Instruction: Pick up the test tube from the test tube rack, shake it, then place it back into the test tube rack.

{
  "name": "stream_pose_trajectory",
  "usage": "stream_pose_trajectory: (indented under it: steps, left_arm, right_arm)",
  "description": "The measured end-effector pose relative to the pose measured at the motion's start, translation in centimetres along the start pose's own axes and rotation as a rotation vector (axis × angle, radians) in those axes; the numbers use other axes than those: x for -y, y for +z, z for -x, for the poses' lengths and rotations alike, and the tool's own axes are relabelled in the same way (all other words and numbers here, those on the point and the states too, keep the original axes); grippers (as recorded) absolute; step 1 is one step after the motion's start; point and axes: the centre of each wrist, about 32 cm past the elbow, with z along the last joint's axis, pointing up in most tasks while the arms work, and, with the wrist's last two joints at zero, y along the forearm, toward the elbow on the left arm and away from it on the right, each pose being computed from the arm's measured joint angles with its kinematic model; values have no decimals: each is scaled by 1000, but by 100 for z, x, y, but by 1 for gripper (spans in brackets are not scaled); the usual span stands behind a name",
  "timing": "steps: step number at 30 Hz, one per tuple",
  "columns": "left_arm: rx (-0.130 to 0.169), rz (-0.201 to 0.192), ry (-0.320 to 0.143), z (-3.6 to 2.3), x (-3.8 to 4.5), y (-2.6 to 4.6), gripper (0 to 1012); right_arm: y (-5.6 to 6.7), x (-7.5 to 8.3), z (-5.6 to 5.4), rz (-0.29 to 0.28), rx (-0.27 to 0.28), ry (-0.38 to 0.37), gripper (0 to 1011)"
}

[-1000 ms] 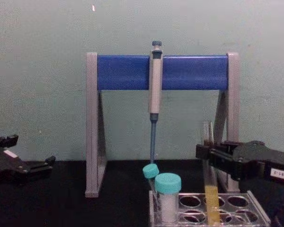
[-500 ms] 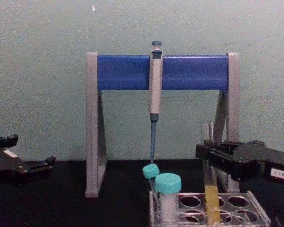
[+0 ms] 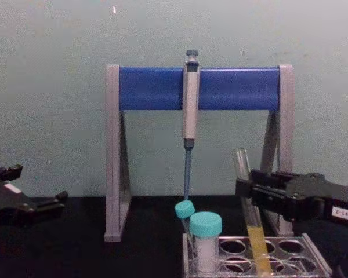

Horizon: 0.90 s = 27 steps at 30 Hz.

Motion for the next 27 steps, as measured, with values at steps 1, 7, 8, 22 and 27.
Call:
stream_pose_trajectory:
  steps: [1,7,8,22,27]
  left_arm:
    - [0,0,0,0,0,0,1001]
    - [0,0,0,0,0,0,1001]
    - [0,0,0,0,0,0,1001]
    - [0,0,0,0,0,0,1001]
    - [0,0,0,0,0,0,1001]
  right_arm:
    - [0,0,0,0,0,0,493]
    - [0,0,0,0,0,0,671]
    - [0,0,0,0,0,0,691]
    - [0,-1,0,0,0,0,1000]
    - [0,-1,0,0,0,0,1000]
